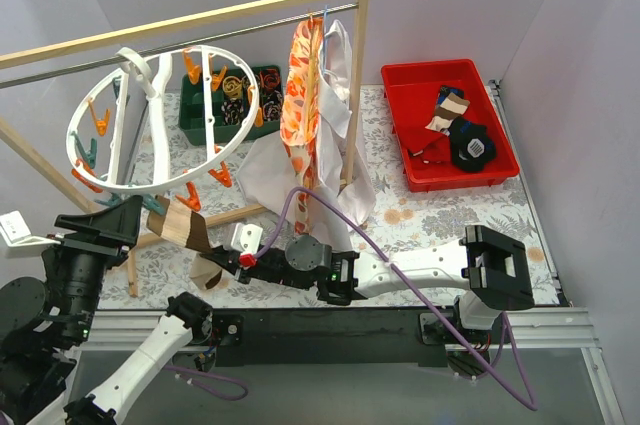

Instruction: Remove the socks clipped to the hanger

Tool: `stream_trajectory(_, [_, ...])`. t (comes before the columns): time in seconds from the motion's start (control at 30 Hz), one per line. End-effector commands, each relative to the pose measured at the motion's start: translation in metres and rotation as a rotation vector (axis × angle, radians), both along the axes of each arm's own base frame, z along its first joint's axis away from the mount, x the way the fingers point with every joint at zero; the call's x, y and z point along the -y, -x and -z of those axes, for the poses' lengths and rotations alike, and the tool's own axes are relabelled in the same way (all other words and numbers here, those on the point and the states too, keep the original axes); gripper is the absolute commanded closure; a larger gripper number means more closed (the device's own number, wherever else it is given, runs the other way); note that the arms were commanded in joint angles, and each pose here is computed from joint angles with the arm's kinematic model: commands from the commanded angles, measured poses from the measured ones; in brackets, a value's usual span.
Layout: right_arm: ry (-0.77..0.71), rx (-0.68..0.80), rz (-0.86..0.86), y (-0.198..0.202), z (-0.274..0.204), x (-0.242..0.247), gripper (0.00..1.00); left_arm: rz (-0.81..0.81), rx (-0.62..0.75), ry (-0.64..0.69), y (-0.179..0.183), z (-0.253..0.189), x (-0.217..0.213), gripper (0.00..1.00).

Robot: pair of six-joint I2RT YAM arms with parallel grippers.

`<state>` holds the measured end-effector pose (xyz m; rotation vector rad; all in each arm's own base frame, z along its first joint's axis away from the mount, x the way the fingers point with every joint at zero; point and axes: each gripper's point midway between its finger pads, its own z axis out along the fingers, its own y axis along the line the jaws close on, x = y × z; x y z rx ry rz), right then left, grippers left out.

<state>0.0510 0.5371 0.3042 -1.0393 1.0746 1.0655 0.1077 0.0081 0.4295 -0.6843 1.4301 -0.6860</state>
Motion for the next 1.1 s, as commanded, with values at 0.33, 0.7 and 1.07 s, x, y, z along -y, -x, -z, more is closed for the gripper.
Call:
stream_trajectory(0.33, [-0.090,-0.004,-0.002,0.002,-0.035,0.021,0.99,-0.041,-0.029,-0.048,-0.034,0.022,0.010,0.45])
stream_trajectory(0.7, [-0.100,-0.027,-0.031,0.008,-0.039,0.030,0.99,-0.059,-0.017,-0.043,-0.044,0.020,0.013,0.62])
stream_trajectory(1.07, [-0.022,-0.076,-0.051,0.014,-0.020,0.064,0.99,-0.051,-0.014,-0.056,-0.041,0.019,0.012,1.00])
